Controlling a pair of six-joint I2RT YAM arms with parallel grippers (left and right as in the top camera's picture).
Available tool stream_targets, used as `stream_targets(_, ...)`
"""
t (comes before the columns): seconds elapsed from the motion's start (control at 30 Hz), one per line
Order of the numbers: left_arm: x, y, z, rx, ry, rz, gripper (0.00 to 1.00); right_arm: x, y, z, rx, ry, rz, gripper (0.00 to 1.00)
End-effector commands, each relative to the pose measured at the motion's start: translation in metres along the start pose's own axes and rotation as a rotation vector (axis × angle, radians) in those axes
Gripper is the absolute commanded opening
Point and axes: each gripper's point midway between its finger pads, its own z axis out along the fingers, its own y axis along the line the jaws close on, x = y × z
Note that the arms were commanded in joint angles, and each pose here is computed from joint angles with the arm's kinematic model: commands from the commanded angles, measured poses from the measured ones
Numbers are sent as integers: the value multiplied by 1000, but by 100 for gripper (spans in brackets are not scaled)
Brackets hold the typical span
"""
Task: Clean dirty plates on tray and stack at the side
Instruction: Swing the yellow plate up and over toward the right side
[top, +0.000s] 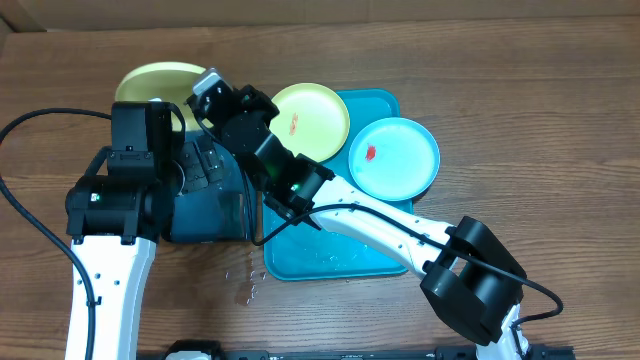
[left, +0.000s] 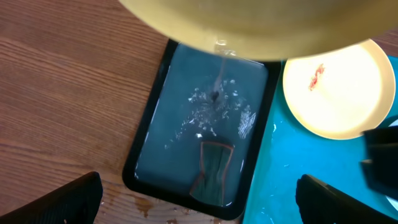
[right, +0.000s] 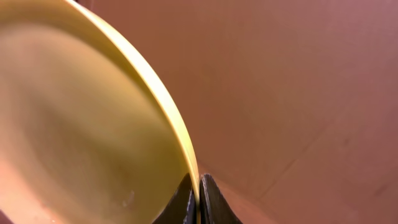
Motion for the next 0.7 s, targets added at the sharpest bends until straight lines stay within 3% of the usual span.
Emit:
stream_targets(0.0, -6, 4, -7, -13, -30, -10, 100, -28, -12, -2, 46, -74, -109, 4)
stream_targets(0.27, -6, 4, -7, -13, -30, -10, 100, -53, -20, -5, 88, -166, -217, 4)
stream_targets(0.67, -6, 4, -7, -13, -30, -10, 100, -66, -25, -8, 107, -218, -179, 4)
